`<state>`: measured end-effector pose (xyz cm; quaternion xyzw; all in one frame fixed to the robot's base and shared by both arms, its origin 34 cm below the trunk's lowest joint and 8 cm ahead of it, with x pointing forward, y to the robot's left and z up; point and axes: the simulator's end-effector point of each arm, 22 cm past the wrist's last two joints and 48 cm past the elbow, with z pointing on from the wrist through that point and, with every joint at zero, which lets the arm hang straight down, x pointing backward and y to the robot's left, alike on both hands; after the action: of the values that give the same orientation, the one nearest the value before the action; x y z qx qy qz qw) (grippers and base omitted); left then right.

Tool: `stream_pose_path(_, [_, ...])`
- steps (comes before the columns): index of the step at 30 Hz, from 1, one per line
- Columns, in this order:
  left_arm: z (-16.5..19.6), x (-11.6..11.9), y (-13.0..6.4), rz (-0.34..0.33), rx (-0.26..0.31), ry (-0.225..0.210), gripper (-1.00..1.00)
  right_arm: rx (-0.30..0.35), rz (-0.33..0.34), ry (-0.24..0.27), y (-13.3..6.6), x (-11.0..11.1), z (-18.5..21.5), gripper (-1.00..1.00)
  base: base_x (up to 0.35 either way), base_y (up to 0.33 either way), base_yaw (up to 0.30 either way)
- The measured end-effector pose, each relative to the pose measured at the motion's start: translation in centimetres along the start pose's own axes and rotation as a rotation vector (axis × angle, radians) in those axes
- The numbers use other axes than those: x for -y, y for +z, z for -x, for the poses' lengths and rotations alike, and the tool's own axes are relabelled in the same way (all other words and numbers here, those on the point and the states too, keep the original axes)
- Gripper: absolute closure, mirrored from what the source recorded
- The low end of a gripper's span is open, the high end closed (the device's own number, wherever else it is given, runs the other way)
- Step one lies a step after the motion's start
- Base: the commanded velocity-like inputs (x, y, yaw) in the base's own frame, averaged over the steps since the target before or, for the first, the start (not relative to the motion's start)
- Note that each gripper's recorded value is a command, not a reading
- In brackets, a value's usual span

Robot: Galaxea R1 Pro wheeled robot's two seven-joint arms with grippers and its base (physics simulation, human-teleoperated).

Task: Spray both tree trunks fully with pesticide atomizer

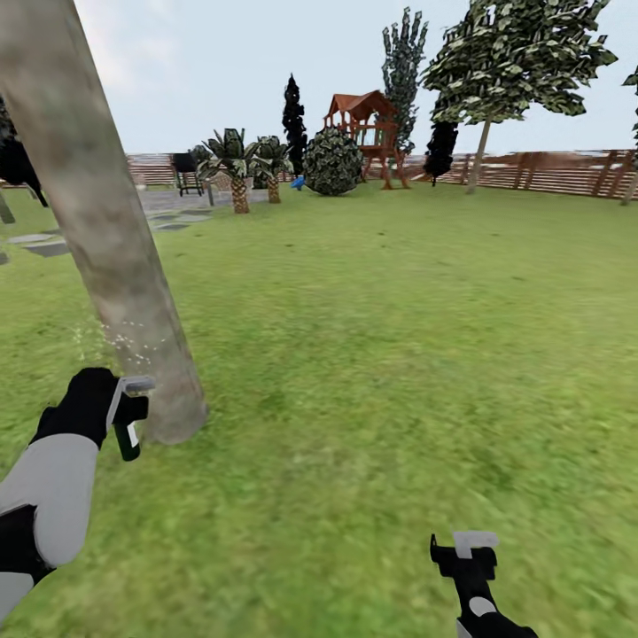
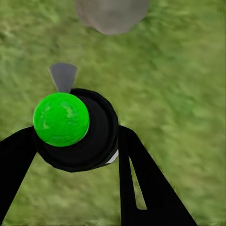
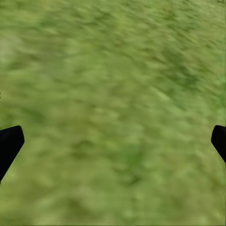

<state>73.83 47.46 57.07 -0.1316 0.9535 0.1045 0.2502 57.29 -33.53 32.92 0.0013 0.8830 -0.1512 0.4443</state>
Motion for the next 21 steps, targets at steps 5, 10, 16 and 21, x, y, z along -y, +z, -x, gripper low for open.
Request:
stream_pose_path(5, [-3.2, 0.2, 1.5, 0.0, -0.042, 0.016, 1.0, 0.0, 0.0, 0.0, 0.0, 0.0, 0.0, -1.0, 0.155, -0.251, 0.277])
stream_pose_path(10, [-4.1, 2.1, 1.8, -0.027, -0.06, 0.023, 1.0, 0.0, 0.0, 0.0, 0.0, 0.0, 0.0, -1.0, 0.199, -0.223, 0.277])
stream_pose_path(16, [-4.1, 3.0, 1.8, -0.037, -0.058, 0.027, 1.0, 0.0, 0.0, 0.0, 0.0, 0.0, 0.0, -1.0, 0.241, -0.187, 0.215])
stream_pose_path(21, [-4.2, 3.1, 1.8, -0.041, -0.059, 0.024, 1.0, 0.0, -0.001, -0.001, 0.0, 0.1, 0.0, -1.0, 0.29, -0.126, 0.016])
